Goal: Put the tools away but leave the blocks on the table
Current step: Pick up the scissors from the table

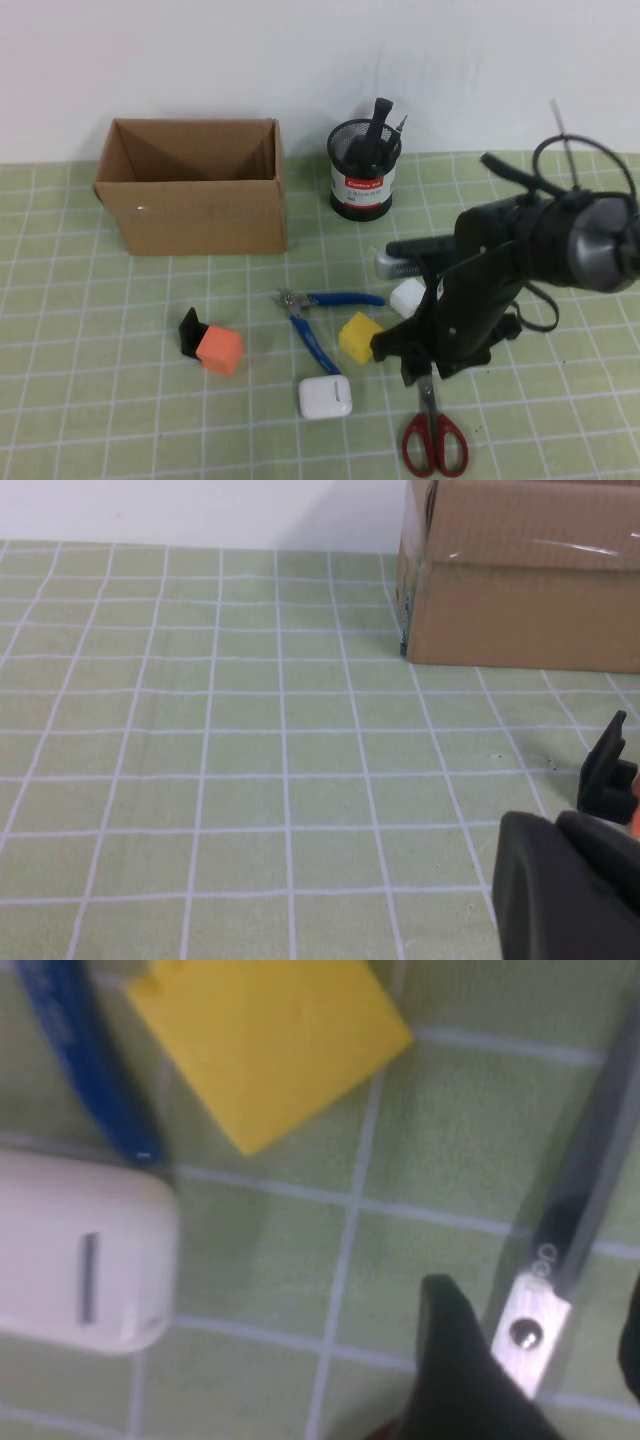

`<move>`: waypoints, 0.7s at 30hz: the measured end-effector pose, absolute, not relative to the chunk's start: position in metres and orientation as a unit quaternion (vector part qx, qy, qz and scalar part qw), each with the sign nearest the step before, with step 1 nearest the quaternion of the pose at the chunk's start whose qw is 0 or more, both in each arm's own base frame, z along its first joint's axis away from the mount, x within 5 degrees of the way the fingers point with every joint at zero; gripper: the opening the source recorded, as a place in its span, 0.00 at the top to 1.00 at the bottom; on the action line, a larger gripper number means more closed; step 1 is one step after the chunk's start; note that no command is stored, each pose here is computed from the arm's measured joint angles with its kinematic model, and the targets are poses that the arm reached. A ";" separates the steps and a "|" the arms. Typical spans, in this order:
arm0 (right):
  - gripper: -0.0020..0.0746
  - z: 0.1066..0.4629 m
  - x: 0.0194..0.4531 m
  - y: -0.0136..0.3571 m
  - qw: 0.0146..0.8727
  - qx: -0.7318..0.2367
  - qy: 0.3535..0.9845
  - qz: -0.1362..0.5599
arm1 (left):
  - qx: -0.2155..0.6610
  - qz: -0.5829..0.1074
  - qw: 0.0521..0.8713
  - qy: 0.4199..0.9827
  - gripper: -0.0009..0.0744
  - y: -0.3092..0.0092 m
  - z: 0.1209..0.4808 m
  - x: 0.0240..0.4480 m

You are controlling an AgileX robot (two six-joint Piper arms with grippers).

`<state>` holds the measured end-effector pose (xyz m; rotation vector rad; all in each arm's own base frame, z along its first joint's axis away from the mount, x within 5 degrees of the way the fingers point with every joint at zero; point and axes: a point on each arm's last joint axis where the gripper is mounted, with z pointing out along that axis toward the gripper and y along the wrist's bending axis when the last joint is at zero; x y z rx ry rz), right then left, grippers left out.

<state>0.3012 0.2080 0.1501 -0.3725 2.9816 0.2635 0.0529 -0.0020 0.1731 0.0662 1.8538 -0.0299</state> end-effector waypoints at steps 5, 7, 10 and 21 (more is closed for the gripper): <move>0.59 0.133 0.301 0.212 0.045 -0.122 0.988 0.079 | 0.029 -0.013 0.600 0.800 0.99 -0.002 0.173 0.053; 0.59 0.131 0.301 0.212 0.046 -0.125 0.988 0.076 | 0.029 -0.013 0.600 0.800 0.99 -0.002 0.173 0.053; 0.63 0.129 0.302 0.212 0.046 -0.123 0.989 0.072 | 0.029 -0.013 0.600 0.800 0.99 -0.002 0.173 0.053; 0.89 0.127 0.301 0.214 0.049 -0.152 0.986 0.048 | 0.029 -0.013 0.600 0.800 0.99 -0.002 0.173 0.053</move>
